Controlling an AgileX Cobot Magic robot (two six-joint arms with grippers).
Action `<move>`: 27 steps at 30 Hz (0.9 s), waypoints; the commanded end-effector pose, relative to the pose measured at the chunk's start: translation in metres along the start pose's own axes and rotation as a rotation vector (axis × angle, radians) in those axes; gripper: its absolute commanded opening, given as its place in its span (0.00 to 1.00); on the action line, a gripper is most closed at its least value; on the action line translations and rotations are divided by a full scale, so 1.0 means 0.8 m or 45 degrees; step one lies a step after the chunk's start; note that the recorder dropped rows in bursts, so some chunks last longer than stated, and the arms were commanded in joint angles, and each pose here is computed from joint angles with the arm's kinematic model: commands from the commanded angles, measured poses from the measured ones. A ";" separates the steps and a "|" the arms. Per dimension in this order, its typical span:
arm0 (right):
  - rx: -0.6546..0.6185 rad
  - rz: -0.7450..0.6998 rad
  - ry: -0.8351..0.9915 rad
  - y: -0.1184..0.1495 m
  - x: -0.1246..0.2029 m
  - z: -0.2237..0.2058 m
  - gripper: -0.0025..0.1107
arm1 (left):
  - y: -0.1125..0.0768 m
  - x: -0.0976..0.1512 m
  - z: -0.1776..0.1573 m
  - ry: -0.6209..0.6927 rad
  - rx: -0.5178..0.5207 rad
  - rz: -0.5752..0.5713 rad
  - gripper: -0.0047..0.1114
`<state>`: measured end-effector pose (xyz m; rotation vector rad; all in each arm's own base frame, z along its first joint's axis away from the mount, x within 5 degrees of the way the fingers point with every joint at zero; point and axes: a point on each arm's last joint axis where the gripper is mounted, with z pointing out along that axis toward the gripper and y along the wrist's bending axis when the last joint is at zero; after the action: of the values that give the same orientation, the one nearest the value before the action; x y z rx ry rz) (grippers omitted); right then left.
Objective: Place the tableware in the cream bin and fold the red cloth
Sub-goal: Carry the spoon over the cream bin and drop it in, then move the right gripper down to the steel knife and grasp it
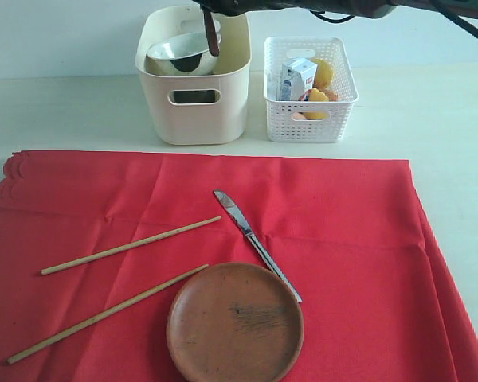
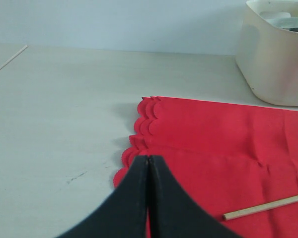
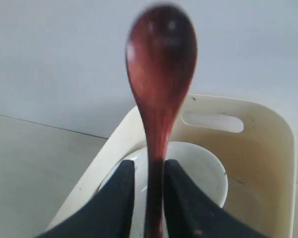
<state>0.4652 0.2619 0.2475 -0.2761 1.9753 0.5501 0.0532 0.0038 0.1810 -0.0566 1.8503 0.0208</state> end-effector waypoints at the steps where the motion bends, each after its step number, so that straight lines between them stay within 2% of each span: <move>1: 0.008 -0.014 -0.033 -0.002 -0.005 0.000 0.39 | -0.001 0.000 0.000 -0.012 0.010 0.001 0.04; 4: 0.010 -0.010 -0.032 -0.004 -0.002 0.003 0.46 | -0.001 0.000 0.000 -0.012 0.010 0.001 0.04; 10: -0.020 -0.001 0.090 0.003 -0.003 -0.009 0.46 | -0.001 0.000 0.000 -0.012 0.010 0.001 0.04; 13: -0.045 -0.030 0.173 0.010 -0.013 -0.026 0.46 | -0.001 0.000 0.000 -0.012 0.010 0.001 0.04; 23: -0.016 -0.289 0.341 0.026 -0.061 -0.109 0.46 | -0.001 0.000 0.000 -0.012 0.010 0.001 0.04; 27: -0.012 -0.313 0.408 0.030 -0.070 -0.139 0.46 | -0.001 0.000 0.000 -0.012 0.010 0.001 0.04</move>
<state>0.4040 0.2343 0.3318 -0.6093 2.1847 0.4023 0.0532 0.0038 0.1810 -0.0566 1.8503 0.0208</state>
